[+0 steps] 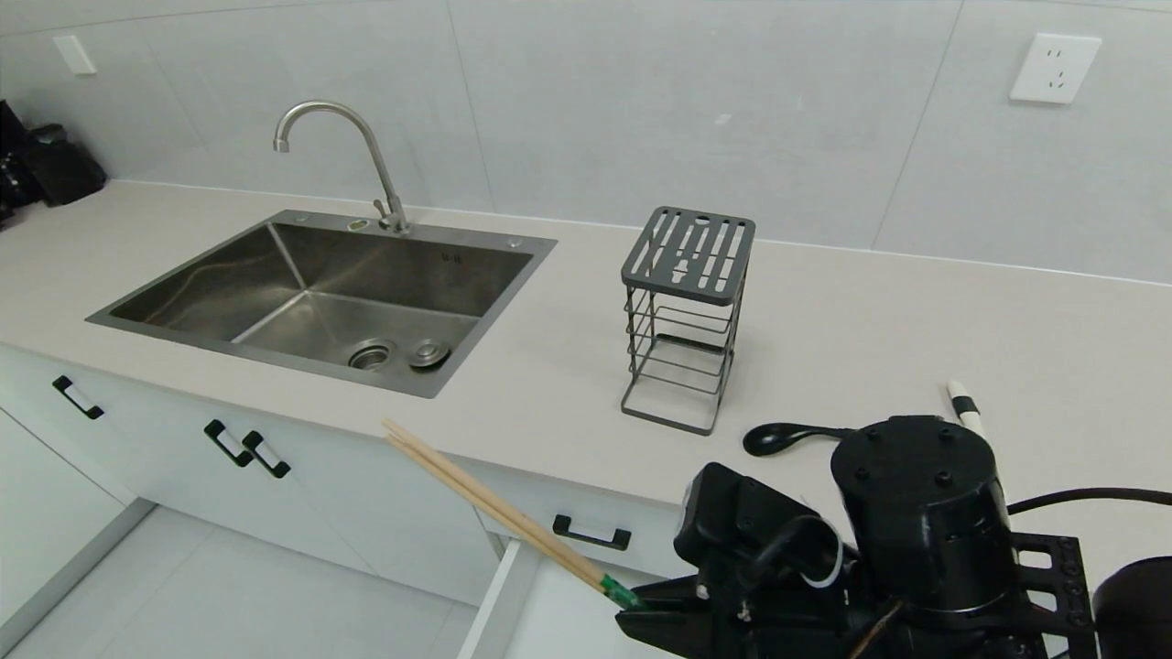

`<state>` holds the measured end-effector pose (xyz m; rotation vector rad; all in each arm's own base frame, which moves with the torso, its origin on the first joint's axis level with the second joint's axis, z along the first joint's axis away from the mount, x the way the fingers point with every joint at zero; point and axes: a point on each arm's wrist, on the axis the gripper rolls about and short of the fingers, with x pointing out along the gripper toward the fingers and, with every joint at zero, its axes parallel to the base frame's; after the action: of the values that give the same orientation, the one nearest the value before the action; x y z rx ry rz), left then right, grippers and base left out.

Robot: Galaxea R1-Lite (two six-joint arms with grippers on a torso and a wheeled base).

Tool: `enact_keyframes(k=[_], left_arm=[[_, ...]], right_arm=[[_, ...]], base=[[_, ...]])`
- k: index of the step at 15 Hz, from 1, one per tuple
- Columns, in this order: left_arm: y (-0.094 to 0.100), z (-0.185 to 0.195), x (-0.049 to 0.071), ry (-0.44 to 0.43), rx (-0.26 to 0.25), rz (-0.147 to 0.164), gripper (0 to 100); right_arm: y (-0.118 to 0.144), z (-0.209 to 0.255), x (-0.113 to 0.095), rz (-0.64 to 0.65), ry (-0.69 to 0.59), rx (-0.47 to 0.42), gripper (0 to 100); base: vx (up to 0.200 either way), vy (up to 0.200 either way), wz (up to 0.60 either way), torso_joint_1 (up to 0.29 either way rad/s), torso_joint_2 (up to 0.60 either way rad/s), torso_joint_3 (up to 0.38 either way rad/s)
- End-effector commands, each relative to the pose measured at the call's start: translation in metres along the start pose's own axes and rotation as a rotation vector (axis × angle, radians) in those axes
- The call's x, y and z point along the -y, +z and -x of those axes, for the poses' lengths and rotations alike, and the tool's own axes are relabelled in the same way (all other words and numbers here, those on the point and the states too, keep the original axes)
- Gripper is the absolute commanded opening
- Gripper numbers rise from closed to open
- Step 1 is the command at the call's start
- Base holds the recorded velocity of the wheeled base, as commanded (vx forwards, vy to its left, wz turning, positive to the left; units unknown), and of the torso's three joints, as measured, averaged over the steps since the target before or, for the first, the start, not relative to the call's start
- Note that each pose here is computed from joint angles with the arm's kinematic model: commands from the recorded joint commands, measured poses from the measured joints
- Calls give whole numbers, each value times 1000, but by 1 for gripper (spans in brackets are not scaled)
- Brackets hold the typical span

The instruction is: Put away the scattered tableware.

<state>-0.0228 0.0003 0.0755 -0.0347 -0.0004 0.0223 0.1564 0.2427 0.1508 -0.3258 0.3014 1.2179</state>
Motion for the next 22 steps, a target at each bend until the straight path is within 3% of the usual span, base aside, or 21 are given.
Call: enact_keyframes(k=[1, 4, 22], left_arm=[[0, 0, 0, 1, 2, 1, 100], [0, 0, 0, 1, 2, -1, 100], [0, 0, 0, 1, 2, 1, 100]], right_arm=[[0, -6, -1, 2, 11, -6, 0], [-3, -11, -12, 38, 48, -20, 0], [-4, -18, -12, 52, 24, -36, 0]], base=[[0, 0, 0, -129, 295, 154], [0, 0, 0, -155, 336, 186], [0, 0, 0, -115, 256, 142]])
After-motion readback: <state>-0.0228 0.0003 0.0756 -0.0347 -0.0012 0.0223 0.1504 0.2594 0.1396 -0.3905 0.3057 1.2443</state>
